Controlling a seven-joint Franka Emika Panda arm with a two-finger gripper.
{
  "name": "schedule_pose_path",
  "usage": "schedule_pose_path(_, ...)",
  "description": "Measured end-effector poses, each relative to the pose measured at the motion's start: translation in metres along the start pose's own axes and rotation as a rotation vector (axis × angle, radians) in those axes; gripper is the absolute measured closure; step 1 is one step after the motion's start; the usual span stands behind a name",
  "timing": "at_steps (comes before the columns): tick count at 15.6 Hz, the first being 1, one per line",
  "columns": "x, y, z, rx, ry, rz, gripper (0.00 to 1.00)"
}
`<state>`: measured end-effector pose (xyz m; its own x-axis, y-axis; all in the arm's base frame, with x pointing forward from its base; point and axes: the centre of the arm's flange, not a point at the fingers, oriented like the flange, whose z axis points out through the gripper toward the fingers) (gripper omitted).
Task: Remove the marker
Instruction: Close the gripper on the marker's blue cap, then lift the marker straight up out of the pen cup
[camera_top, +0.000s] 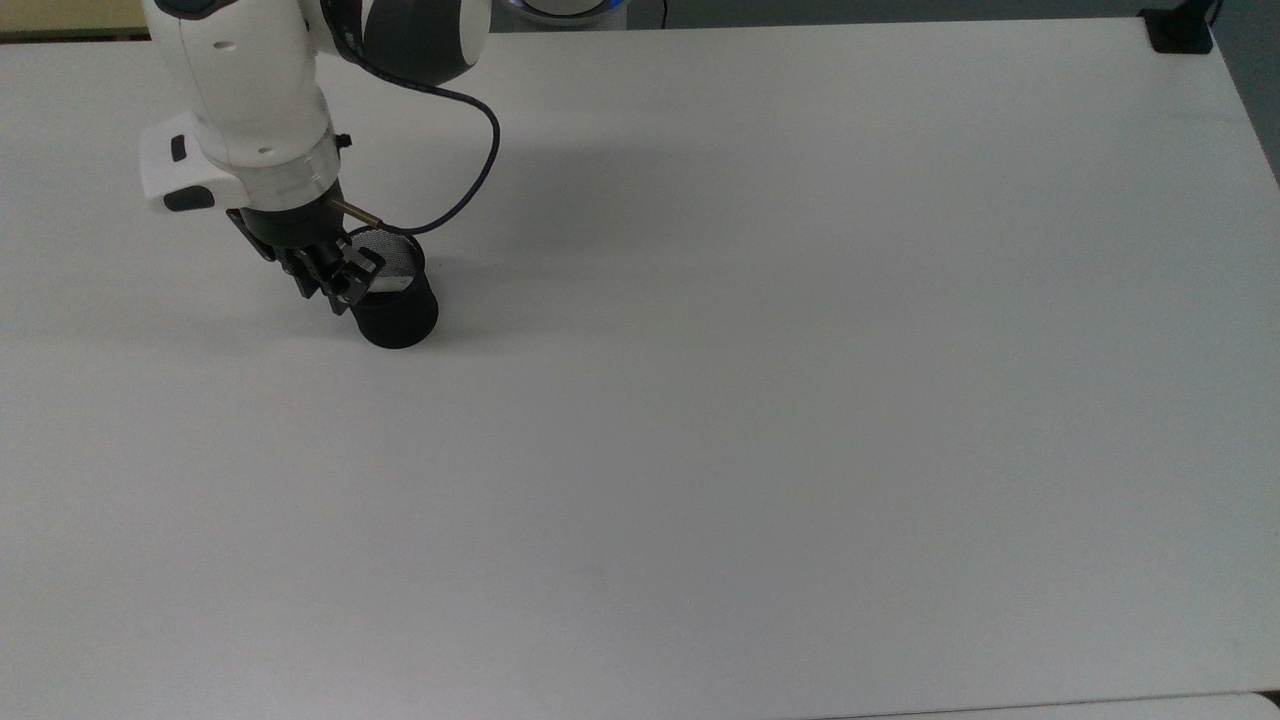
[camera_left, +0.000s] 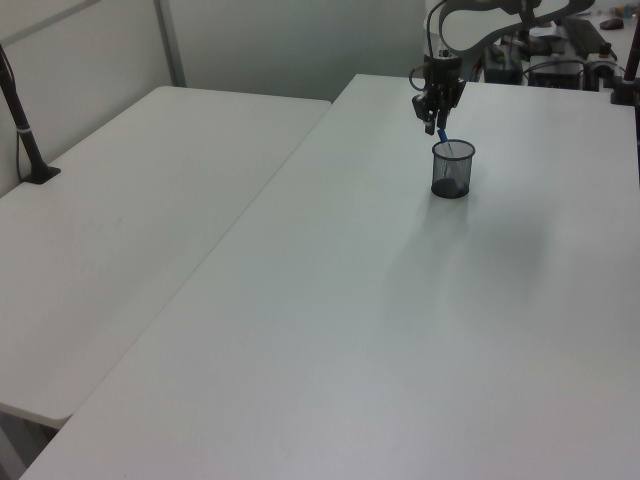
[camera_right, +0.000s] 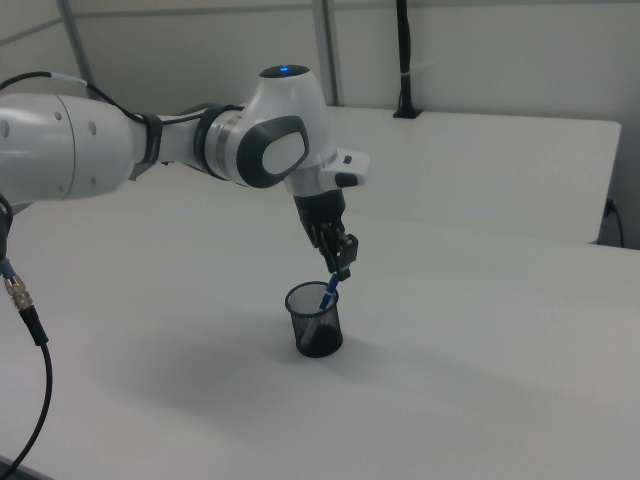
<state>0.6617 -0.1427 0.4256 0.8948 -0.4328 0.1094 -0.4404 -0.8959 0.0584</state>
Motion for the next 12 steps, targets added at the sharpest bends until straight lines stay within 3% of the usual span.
schedule_pose_path(1,0.0000,0.0000,0.0000,0.000,0.000,0.000,0.74)
schedule_pose_path(4,0.0000,0.0001,0.0000,0.000,0.000,0.000,0.75)
schedule_pose_path(6,0.0001,0.0004,0.0000,0.000,0.000,0.001,0.73)
schedule_pose_path(8,0.0001,0.0004,0.0000,0.000,0.000,0.000,0.59)
schedule_pose_path(12,0.0001,0.0004,0.0005,-0.001,-0.001,0.000,0.58)
